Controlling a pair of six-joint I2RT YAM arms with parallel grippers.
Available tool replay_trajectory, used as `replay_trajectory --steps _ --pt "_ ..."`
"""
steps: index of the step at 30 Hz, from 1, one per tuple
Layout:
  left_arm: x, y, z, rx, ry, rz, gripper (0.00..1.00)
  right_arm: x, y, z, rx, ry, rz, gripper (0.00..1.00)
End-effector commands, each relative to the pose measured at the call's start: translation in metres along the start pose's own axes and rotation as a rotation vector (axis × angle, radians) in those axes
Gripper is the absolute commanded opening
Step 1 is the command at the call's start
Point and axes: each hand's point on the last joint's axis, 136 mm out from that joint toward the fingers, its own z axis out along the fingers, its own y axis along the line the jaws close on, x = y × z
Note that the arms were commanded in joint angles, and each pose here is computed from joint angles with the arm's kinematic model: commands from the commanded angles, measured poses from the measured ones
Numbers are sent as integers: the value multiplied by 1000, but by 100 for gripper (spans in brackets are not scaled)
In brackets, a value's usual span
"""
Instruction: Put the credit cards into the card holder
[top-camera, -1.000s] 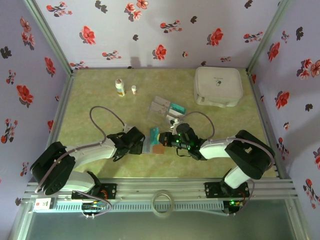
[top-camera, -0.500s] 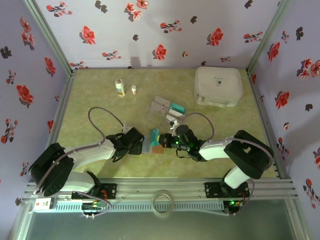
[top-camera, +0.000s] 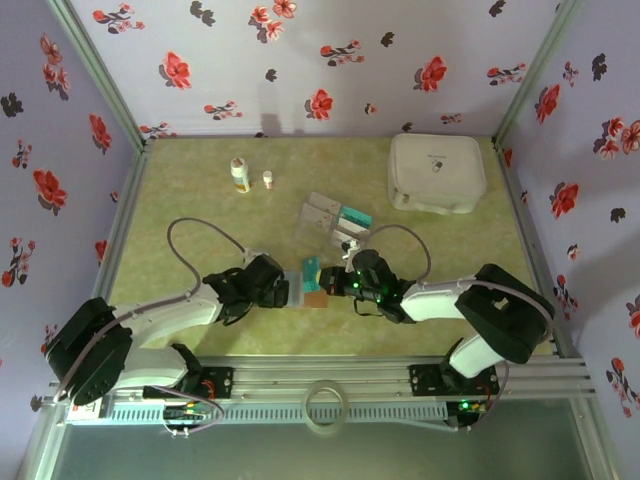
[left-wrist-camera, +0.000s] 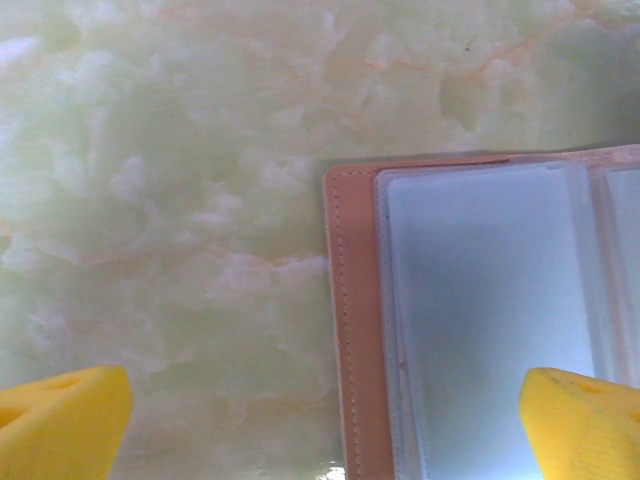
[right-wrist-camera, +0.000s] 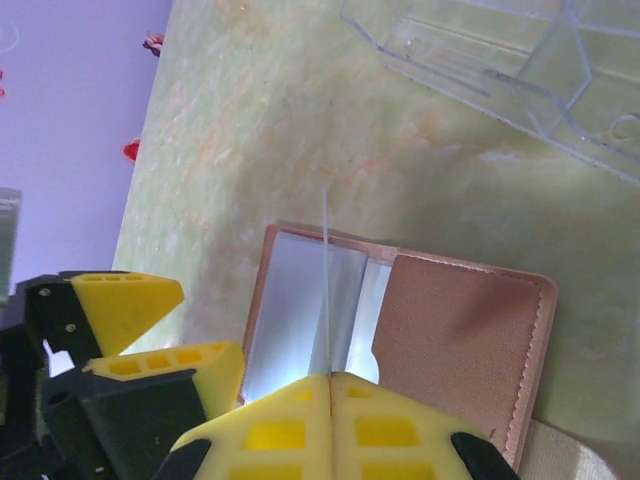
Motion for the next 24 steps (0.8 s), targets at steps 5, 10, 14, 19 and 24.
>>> replay_trajectory --steps 5,10,14,19,24 --pt "4 -21 0 122 -16 -68 100 -11 -9 -14 56 -30 -38 0" --pt "8 -26 3 135 -11 -79 100 -14 -10 -19 62 -35 -44 0" --pt "11 -32 5 146 -7 -81 100 -15 -11 -23 67 -33 -48 0" --pt "13 -39 8 155 -2 -83 100 -18 -12 -28 74 -41 -53 0" --pt "16 -47 11 163 6 -77 100 -23 -11 -34 78 -51 -62 0"
